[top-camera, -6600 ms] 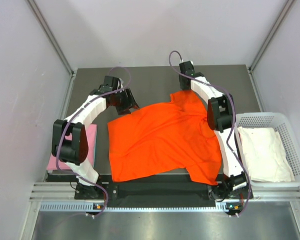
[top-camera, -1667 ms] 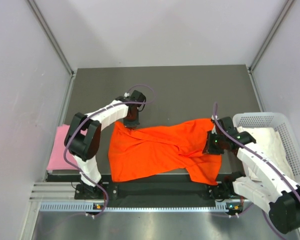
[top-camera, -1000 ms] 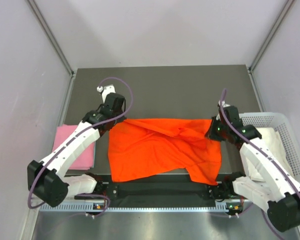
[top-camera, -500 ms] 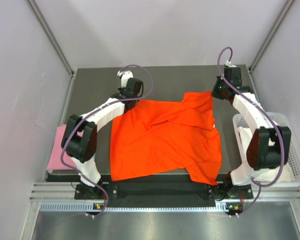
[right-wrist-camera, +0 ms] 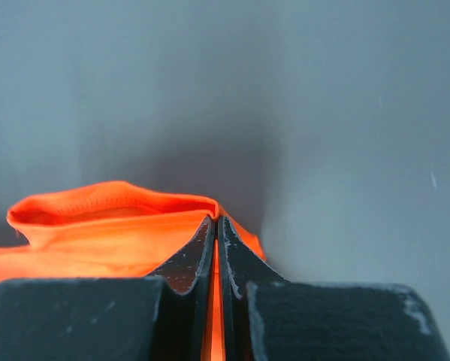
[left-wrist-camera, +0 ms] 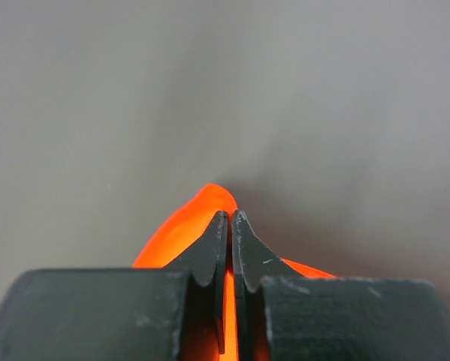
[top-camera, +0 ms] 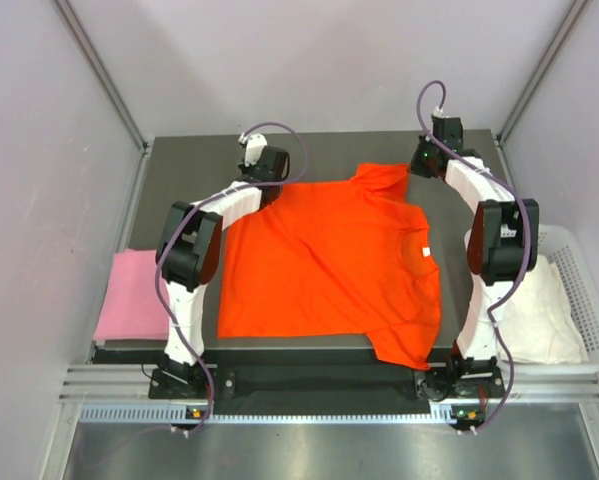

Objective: Fold and stack the t-shirts
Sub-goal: Flatten the tshirt out

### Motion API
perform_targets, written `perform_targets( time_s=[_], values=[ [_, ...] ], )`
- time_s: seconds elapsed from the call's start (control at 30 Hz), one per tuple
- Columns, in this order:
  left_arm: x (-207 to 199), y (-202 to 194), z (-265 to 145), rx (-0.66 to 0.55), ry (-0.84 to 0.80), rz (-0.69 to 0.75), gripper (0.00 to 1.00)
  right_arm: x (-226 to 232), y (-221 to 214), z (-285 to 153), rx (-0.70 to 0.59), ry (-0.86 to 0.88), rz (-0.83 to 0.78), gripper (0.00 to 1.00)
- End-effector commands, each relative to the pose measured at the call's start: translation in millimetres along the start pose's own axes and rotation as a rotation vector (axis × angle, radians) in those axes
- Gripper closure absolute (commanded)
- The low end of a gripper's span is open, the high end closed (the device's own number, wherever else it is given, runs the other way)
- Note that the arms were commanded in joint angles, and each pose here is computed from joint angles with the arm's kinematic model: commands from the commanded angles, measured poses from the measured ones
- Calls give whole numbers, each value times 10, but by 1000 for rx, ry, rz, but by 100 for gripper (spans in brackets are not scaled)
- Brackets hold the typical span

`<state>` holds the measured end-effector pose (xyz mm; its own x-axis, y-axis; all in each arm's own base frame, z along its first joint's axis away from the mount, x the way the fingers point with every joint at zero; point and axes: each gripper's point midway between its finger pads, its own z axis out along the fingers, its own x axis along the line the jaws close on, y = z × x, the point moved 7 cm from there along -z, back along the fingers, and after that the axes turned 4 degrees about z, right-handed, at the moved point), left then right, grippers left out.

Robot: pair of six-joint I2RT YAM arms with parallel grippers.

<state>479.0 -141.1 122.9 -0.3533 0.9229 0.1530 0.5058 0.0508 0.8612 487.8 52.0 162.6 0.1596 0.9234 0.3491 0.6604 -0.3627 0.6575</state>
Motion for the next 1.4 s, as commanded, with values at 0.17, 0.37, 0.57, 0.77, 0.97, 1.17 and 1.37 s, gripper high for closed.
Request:
perform_targets(
  time_s=[0.17,0.37,0.57,0.77,0.97,1.17,1.37],
  values=[
    [-138,357,75,-19,70,-81,70,108,514,-81,-142,50,-1,100],
    [157,647,-34,36,-3,58,11,35,547,8,-131,40,37,100],
    [566,461,211,201,-419,-124,27,69,572,68,-116,59,49,100],
    [666,250,527,338,-569,-176,29,74,505,63,-89,69,57,100],
    [628,91,723,412,-601,-247,32,43,442,68,-73,64,61,100],
    [456,88,553,444,-805,-266,42,52,396,70,-69,69,76,100],
    [425,405,-15,266,-990,-321,67,87,407,42,-74,75,74,100]
  ],
)
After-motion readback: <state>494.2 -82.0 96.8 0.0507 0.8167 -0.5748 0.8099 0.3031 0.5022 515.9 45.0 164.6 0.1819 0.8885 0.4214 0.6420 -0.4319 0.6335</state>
